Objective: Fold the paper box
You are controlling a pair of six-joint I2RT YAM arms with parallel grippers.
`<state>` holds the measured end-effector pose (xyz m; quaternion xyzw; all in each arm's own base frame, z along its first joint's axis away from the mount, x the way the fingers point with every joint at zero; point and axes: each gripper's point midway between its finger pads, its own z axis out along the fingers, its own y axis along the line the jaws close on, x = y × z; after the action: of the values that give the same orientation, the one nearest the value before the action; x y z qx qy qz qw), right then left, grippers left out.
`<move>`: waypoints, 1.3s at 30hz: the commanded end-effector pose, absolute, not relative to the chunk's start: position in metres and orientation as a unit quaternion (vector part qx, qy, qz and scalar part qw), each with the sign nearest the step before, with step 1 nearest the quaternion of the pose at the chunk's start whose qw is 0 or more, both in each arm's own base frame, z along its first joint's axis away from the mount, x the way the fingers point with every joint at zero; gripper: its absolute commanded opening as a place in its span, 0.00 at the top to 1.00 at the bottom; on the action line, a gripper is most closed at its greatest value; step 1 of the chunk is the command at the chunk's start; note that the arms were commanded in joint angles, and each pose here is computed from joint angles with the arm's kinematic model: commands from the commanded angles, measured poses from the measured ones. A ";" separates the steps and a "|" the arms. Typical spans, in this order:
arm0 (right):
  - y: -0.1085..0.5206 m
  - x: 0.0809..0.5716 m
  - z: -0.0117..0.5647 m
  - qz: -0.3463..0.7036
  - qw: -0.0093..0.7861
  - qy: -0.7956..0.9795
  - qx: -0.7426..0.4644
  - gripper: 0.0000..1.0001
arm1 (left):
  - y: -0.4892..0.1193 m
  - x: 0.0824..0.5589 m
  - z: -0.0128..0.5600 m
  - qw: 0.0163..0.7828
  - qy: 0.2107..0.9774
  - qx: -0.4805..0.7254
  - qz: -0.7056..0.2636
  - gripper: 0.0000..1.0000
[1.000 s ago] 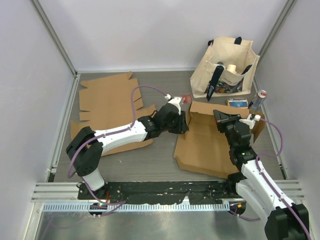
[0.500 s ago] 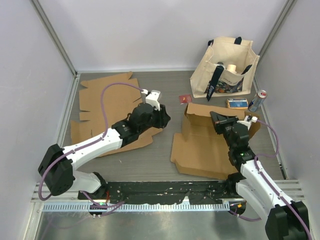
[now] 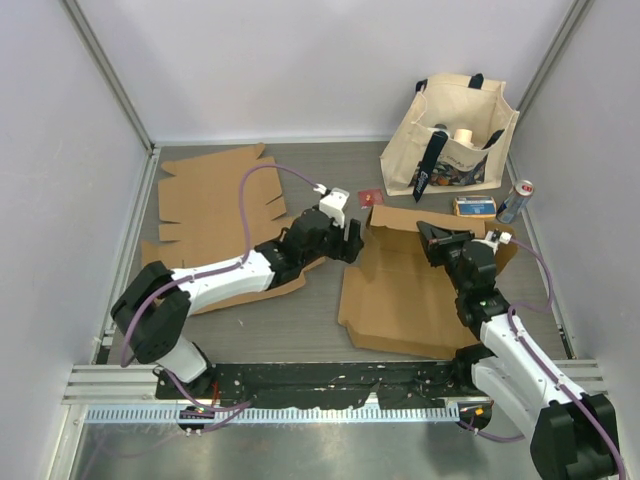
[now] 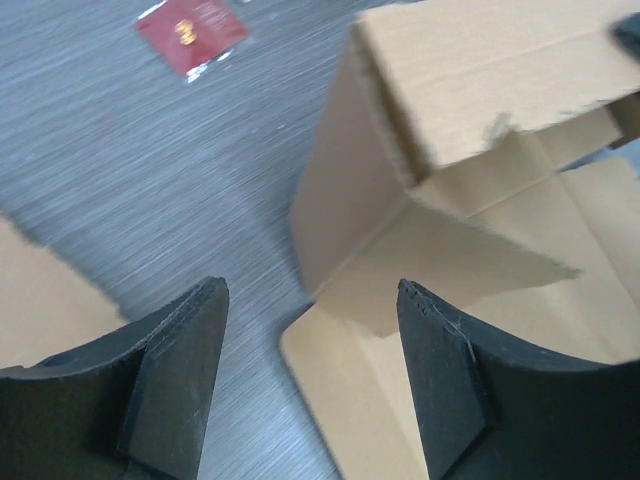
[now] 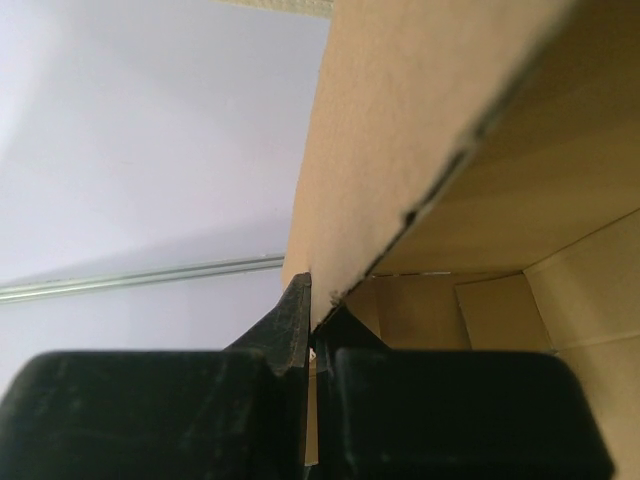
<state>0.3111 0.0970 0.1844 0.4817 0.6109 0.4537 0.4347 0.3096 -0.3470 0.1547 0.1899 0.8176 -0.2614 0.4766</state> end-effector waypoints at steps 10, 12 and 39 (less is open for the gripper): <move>0.109 0.304 0.164 0.444 0.362 0.636 0.517 0.99 | -0.397 0.340 0.189 0.567 0.745 0.215 -0.278 0.49; 0.109 0.305 0.160 0.446 0.350 0.631 0.529 0.99 | -0.396 0.343 0.187 0.578 0.746 0.204 -0.261 0.61; 0.124 0.308 0.185 0.485 0.305 0.606 0.551 0.99 | -0.386 0.361 0.129 0.618 0.771 0.105 -0.110 0.73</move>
<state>0.3163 0.1110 0.1965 0.5494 0.5811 0.4915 0.3449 0.3549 -0.3935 0.1393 0.1278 0.7659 -0.1230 0.6180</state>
